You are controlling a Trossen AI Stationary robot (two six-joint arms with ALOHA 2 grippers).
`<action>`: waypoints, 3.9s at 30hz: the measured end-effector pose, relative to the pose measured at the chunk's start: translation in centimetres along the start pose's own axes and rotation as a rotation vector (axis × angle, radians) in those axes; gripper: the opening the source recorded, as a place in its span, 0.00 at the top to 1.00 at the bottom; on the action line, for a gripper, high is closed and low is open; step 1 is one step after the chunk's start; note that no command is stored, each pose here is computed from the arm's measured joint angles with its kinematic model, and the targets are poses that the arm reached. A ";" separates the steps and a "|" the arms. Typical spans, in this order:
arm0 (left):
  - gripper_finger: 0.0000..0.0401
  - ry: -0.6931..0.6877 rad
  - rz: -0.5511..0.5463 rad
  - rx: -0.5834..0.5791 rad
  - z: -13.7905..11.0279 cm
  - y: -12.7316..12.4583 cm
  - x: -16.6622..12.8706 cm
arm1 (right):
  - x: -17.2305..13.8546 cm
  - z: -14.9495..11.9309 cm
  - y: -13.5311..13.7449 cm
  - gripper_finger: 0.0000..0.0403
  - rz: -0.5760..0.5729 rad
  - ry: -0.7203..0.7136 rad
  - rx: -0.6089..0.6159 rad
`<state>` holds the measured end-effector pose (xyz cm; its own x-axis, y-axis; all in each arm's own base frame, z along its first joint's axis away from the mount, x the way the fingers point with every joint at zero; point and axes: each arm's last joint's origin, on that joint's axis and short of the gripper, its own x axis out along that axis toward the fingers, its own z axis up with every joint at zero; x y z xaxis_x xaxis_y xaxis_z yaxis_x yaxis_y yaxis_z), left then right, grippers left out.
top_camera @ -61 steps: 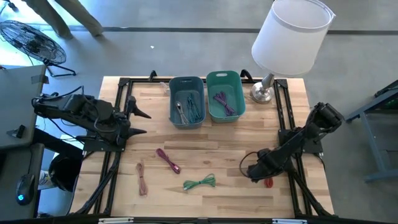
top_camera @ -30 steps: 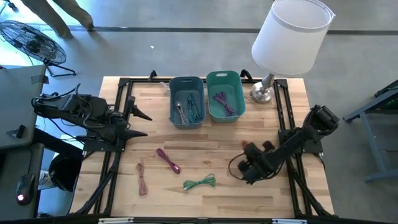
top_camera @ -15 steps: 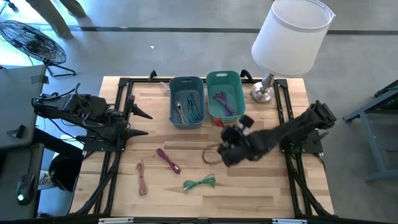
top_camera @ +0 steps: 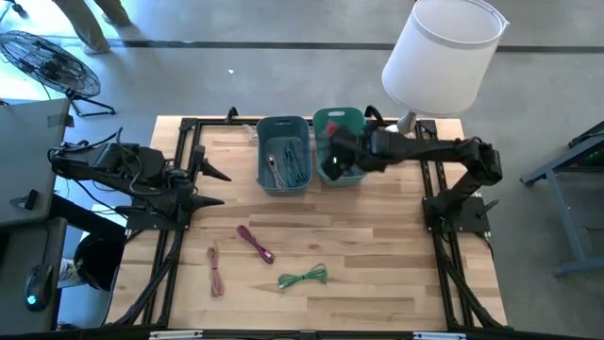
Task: Pick & Place USB Port
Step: Put the red charger cable into the green bin, then put the pink charger cable into the blue bin
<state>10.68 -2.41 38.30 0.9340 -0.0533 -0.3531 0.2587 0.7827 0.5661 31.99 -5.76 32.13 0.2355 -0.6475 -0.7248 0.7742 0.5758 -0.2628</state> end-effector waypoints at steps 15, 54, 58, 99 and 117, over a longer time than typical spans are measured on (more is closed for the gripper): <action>0.29 0.057 -0.029 0.010 -0.8 -0.7 0.6 | 1.6 1.9 -1.4 0.61 0.049 -0.035 -0.013; 0.29 0.585 -0.404 0.019 -3.8 -4.8 8.6 | -11.7 -5.6 10.9 0.50 0.843 -0.349 -0.680; 0.29 0.694 -0.479 -0.067 -4.3 -5.8 10.1 | -12.0 -6.3 10.9 0.50 0.844 -0.325 -0.710; 0.29 0.843 -0.477 0.014 -5.4 -13.6 20.7 | -15.6 -10.6 12.0 0.50 0.981 -0.284 -0.865; 0.29 0.909 -0.501 0.036 -7.0 -15.3 22.7 | -15.7 -10.8 12.0 0.50 0.957 -0.259 -0.795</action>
<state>26.24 -11.28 16.43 0.1828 0.1321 -0.9742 0.5874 0.7799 0.2160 31.22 16.73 33.51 0.6802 0.1643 -0.7144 -0.3114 0.9470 -0.0787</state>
